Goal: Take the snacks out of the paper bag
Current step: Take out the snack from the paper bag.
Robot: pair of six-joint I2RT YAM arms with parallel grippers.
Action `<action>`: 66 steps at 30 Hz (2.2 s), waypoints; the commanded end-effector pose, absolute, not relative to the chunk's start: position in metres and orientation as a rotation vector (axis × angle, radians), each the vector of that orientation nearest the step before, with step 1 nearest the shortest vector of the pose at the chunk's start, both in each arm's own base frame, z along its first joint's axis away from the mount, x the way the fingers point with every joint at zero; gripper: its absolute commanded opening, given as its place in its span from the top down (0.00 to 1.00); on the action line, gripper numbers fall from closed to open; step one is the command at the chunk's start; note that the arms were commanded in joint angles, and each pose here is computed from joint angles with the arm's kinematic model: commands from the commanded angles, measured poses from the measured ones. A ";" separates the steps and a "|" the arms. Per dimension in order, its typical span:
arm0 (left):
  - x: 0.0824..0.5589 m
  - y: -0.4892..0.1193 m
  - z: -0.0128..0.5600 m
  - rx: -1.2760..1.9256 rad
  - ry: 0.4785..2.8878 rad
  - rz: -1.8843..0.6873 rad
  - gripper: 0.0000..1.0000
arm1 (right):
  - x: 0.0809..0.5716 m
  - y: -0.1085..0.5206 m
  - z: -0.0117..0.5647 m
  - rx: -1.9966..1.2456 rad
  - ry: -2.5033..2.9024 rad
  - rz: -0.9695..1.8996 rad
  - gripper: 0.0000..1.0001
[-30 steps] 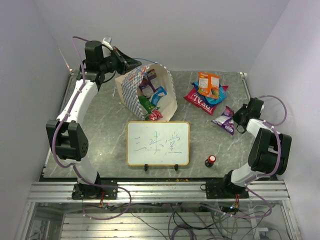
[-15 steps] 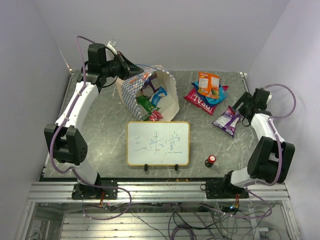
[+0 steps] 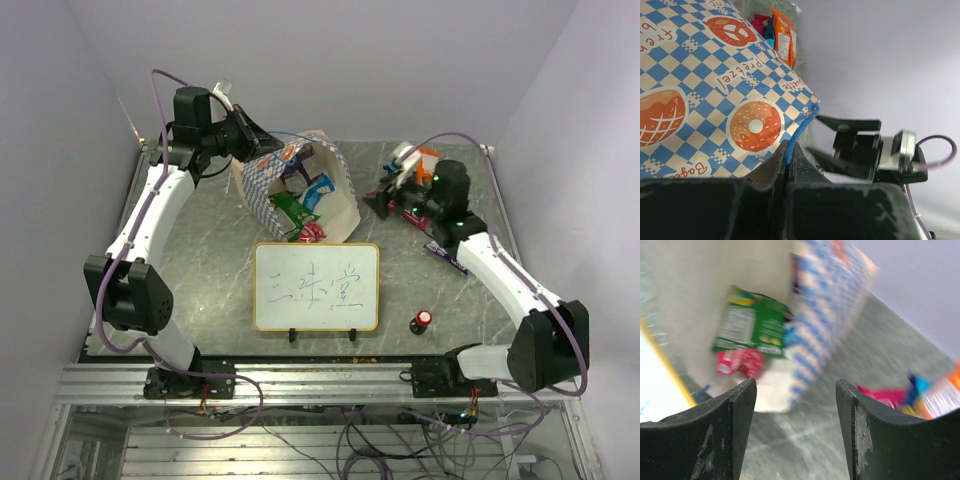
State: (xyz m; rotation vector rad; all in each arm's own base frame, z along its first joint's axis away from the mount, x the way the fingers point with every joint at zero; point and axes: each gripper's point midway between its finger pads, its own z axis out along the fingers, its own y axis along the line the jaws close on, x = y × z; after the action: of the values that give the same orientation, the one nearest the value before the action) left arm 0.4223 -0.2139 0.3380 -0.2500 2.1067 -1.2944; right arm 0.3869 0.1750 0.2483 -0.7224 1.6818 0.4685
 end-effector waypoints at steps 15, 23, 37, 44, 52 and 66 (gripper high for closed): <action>0.406 -0.228 0.361 -0.168 2.097 -1.276 0.93 | 0.399 0.390 0.162 -1.500 1.167 0.530 0.35; 0.402 -0.231 0.366 -0.117 2.106 -1.285 0.93 | 0.425 0.416 0.117 -1.537 1.207 0.568 0.35; 0.404 -0.238 0.370 -0.053 2.118 -1.320 0.93 | 0.451 0.447 0.068 -1.513 1.249 0.637 0.14; 0.400 -0.237 0.365 -0.077 2.130 -1.321 0.93 | 0.488 0.442 0.050 -1.456 1.329 0.469 0.32; 0.403 -0.235 0.361 -0.137 2.127 -1.345 0.93 | 0.503 0.445 0.083 -1.439 1.255 0.389 0.75; 0.408 -0.221 0.366 -0.200 2.092 -1.347 0.93 | 0.492 0.443 0.121 -1.386 1.201 0.423 0.69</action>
State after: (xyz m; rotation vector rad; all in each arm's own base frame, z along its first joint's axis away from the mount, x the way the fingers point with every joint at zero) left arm 0.4156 -0.2241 0.3464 -0.2272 2.1543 -1.3250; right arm 0.4925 0.4442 0.0868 -1.4318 1.2628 0.4395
